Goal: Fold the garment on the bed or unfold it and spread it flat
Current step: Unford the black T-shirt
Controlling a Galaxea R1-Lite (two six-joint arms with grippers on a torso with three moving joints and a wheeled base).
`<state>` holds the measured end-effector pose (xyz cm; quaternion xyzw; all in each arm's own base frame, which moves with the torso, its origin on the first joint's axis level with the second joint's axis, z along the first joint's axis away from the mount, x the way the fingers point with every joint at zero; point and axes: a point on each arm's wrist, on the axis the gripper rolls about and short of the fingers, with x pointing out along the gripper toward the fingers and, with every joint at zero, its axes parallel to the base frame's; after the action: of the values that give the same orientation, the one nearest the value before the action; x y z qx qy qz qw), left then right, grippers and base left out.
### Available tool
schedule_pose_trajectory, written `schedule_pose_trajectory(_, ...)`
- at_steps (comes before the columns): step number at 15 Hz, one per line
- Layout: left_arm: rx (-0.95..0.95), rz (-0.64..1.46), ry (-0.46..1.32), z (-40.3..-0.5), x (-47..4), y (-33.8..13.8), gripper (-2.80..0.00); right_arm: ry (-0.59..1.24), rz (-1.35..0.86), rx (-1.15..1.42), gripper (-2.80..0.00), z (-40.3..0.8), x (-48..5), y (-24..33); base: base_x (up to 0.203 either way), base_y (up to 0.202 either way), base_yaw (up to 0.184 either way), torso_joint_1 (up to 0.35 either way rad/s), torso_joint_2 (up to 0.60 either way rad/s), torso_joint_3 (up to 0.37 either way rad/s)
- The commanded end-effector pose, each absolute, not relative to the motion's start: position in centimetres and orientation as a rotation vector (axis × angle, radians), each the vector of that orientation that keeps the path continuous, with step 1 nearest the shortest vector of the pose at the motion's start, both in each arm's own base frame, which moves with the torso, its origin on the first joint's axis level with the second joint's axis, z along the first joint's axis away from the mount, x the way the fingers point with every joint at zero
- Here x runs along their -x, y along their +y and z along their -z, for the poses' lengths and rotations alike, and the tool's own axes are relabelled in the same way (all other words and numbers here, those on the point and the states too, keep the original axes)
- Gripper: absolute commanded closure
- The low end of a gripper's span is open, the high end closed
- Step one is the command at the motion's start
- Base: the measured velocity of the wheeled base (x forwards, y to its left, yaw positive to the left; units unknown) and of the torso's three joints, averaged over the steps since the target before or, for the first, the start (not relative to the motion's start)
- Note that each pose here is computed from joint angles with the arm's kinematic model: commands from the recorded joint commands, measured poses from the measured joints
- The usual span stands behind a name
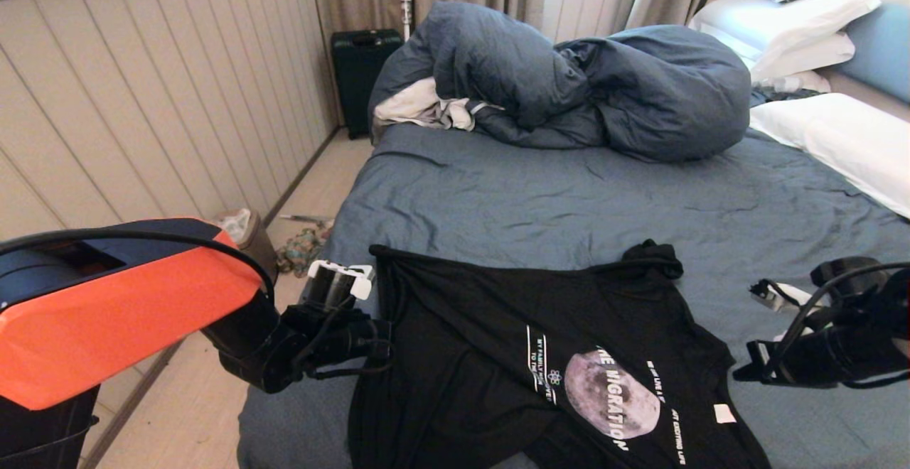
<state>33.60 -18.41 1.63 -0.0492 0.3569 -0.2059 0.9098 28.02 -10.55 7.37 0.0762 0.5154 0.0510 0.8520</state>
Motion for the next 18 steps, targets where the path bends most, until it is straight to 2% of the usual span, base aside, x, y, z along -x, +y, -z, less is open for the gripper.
schedule_pose_trajectory(1,0.111,0.423,0.727,-1.9,-33.6,-18.4,0.0,1.106,-0.114,-0.161,0.0,-6.7,-28.2,-10.4,0.0,0.0,0.0,0.0,0.0,0.0)
schedule_pose_trajectory(3,0.124,0.415,0.729,-1.9,-33.7,-18.3,0.0,1.12,-0.096,-0.146,0.0,-6.0,-28.5,-10.5,0.0,0.0,0.0,0.0,0.0,0.0)
schedule_pose_trajectory(4,0.125,0.415,0.73,-1.9,-33.7,-18.3,0.0,1.121,-0.094,-0.138,-2.8,-5.7,-28.4,-10.5,0.0,0.0,0.0,0.0,0.0,0.0)
schedule_pose_trajectory(12,0.123,0.414,0.735,-1.8,-33.6,-18.2,0.0,1.22,-0.127,-0.049,-2.8,-3.7,-28.0,-8.9,0.0,0.0,0.0,0.0,0.0,0.0)
schedule_pose_trajectory(18,0.134,0.413,0.729,-2.2,-33.4,-18.2,0.0,1.202,-0.101,-0.003,-2.8,-1.2,-29.1,-8.8,0.0,0.0,0.0,0.0,0.0,0.0)
